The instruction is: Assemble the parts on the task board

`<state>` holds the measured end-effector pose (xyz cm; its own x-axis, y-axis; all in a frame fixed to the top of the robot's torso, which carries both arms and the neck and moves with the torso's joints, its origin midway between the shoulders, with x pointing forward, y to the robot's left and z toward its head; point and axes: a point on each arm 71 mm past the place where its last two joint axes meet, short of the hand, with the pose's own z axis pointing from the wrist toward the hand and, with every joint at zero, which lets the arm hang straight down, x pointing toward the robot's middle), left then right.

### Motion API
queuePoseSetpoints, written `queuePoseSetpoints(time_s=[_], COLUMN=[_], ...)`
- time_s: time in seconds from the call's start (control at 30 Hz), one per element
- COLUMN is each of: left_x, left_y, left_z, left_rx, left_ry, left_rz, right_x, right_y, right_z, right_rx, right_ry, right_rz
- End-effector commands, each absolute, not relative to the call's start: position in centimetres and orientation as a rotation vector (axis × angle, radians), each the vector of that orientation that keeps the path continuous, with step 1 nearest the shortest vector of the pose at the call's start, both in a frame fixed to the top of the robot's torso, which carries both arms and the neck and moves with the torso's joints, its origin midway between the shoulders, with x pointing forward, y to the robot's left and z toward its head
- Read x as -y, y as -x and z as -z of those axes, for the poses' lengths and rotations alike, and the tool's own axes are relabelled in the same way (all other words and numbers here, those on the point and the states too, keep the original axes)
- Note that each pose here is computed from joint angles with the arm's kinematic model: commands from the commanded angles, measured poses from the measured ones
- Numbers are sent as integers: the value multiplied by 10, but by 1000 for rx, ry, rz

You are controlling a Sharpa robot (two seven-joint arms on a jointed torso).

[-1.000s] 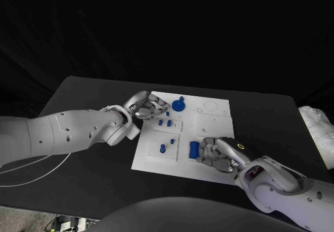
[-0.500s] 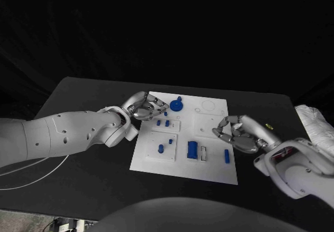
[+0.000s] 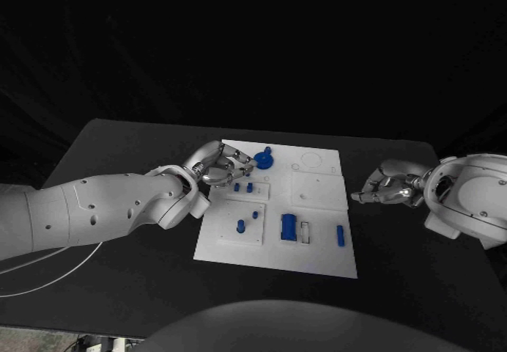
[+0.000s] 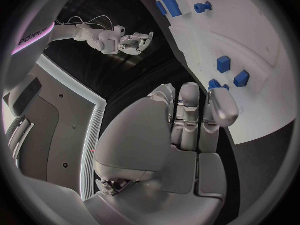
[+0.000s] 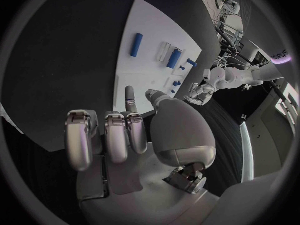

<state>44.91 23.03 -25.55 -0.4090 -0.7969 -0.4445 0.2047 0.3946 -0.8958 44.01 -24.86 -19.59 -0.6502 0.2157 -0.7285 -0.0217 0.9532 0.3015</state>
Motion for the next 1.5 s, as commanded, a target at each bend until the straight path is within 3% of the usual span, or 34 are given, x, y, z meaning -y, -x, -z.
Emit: queuePoseSetpoints(time_s=[0.03, 0.57, 1.5], left_x=[-227, -223, -226], left_y=[-448, -447, -444], left_z=[253, 251, 251], left_rx=[-1609, -1613, -1632], left_ry=[534, 532, 554], left_rz=[1229, 1242, 1223], right_x=[251, 227, 217], right_y=[-439, -456, -451], right_z=[209, 228, 252], right_rx=[-2496, -2571, -2596], right_ry=[-107, -64, -79], right_rz=[-202, -160, -158])
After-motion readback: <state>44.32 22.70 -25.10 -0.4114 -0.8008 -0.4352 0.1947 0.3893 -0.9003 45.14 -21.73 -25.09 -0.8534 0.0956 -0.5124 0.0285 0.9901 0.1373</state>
